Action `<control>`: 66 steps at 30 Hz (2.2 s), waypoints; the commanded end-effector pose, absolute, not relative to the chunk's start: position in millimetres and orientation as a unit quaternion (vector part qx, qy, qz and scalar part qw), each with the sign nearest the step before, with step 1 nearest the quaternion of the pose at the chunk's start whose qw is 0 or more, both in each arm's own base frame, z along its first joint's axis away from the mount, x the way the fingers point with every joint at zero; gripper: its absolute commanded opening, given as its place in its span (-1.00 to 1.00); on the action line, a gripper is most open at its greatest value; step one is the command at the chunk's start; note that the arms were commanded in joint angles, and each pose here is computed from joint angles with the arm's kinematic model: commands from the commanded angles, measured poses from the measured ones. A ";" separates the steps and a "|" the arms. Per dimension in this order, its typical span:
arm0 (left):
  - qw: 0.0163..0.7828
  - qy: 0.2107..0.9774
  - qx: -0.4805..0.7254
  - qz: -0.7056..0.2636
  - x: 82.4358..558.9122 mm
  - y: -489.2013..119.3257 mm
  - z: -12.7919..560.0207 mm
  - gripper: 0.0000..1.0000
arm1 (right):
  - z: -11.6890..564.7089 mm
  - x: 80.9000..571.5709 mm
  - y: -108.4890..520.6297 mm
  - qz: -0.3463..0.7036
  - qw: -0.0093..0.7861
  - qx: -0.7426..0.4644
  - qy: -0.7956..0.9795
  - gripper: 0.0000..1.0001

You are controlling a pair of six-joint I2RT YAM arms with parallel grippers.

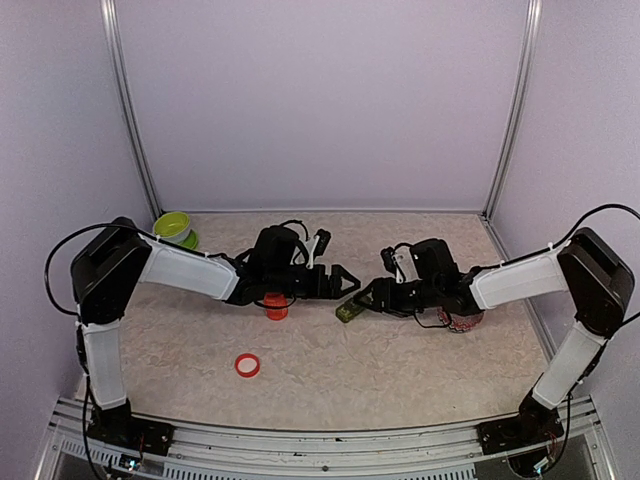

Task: Sort the pills into containers
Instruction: Adjust the pill container at the center of the board.

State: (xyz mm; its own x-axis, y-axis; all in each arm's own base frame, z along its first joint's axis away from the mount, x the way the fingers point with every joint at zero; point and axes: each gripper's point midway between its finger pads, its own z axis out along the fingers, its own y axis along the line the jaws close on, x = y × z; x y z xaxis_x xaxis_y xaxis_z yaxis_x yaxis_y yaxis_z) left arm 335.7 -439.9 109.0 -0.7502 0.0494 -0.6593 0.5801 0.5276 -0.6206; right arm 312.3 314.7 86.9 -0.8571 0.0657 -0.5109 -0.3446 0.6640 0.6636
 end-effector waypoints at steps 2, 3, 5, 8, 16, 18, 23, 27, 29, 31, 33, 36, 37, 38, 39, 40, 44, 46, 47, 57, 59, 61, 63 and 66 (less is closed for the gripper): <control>0.320 0.807 0.208 -0.450 321.6 -444.1 147.9 0.98 | 96.1 333.9 292.9 0.344 0.294 -0.081 0.888 0.44; 0.322 0.806 0.210 -0.450 317.4 -444.0 153.0 0.98 | 96.9 337.9 291.2 0.343 0.295 -0.078 0.888 0.47; 0.331 0.803 0.212 -0.447 309.3 -443.1 163.7 0.98 | 96.6 346.5 288.5 0.342 0.298 -0.075 0.888 0.52; 0.345 0.806 0.209 -0.433 300.8 -435.5 175.8 0.98 | 90.5 358.4 287.5 0.339 0.294 -0.077 0.890 0.53; 0.379 0.820 0.181 -0.389 290.2 -393.3 188.8 0.98 | 58.4 373.8 306.8 0.357 0.253 -0.093 0.894 0.54; 0.387 0.825 0.174 -0.373 288.6 -379.6 189.3 0.98 | 52.3 372.3 309.8 0.363 0.245 -0.095 0.894 0.54; 0.399 0.838 0.142 -0.344 290.1 -339.1 183.2 0.98 | 45.2 362.7 314.0 0.377 0.231 -0.105 0.891 0.52; 0.411 0.843 0.122 -0.325 295.7 -311.5 181.3 0.98 | 43.9 348.4 324.7 0.393 0.221 -0.130 0.883 0.49; 0.415 0.847 0.115 -0.312 299.1 -300.6 179.0 0.98 | 42.9 340.9 328.7 0.398 0.215 -0.138 0.881 0.48; 0.420 0.849 0.108 -0.300 302.9 -291.7 177.9 0.98 | 42.6 333.2 331.2 0.399 0.212 -0.143 0.880 0.47; 0.422 0.853 0.102 -0.289 306.0 -285.0 175.5 0.98 | 41.8 326.6 331.1 0.399 0.210 -0.146 0.881 0.46; 0.420 0.858 0.097 -0.281 309.7 -278.7 168.6 0.98 | 44.9 318.8 332.0 0.403 0.212 -0.150 0.877 0.43; 0.418 0.859 0.093 -0.279 311.4 -276.0 165.7 0.98 | 45.9 315.7 333.4 0.405 0.212 -0.155 0.876 0.43; 0.417 0.861 0.090 -0.276 312.3 -273.5 162.7 0.98 | 47.2 313.0 334.9 0.406 0.212 -0.159 0.875 0.43; 0.415 0.863 0.088 -0.275 312.8 -271.5 159.9 0.98 | 48.0 309.8 337.0 0.407 0.211 -0.165 0.873 0.42; 0.415 0.864 0.083 -0.273 313.4 -268.5 157.9 0.98 | 50.1 306.7 339.5 0.411 0.210 -0.172 0.871 0.42; 0.412 0.868 0.073 -0.267 310.5 -259.4 148.9 0.98 | 54.7 294.3 347.4 0.409 0.209 -0.196 0.866 0.42; 0.412 0.868 0.075 -0.266 309.2 -258.0 147.2 0.98 | 55.9 291.2 345.6 0.401 0.214 -0.198 0.868 0.42; 0.412 0.869 0.076 -0.265 308.7 -257.7 146.4 0.98 | 57.4 290.3 343.7 0.398 0.218 -0.197 0.869 0.42; 0.369 0.896 0.061 -0.241 269.4 -238.3 113.9 0.98 | 86.2 275.6 335.6 0.314 0.282 -0.249 0.872 0.45; 0.351 0.904 0.066 -0.235 254.4 -239.9 101.4 0.98 | 92.7 270.3 340.1 0.305 0.290 -0.268 0.866 0.47; 0.331 0.913 0.068 -0.230 238.6 -242.4 88.3 0.98 | 96.3 265.8 343.7 0.296 0.295 -0.283 0.863 0.49; 0.312 0.923 0.073 -0.214 223.8 -242.9 74.4 0.98 | 98.3 262.3 346.0 0.297 0.296 -0.288 0.861 0.51; 0.284 0.938 0.082 -0.181 201.7 -243.7 54.5 0.98 | 102.3 258.7 348.6 0.302 0.298 -0.292 0.857 0.52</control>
State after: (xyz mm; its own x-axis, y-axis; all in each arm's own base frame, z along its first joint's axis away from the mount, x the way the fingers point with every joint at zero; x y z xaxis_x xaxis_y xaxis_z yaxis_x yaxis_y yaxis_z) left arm 224.0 -253.7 80.5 -0.7810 0.0269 -0.6239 0.3194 0.8758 -0.3619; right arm 259.4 349.0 91.2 -0.6859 -0.2999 -0.6630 -0.6585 0.6435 0.3902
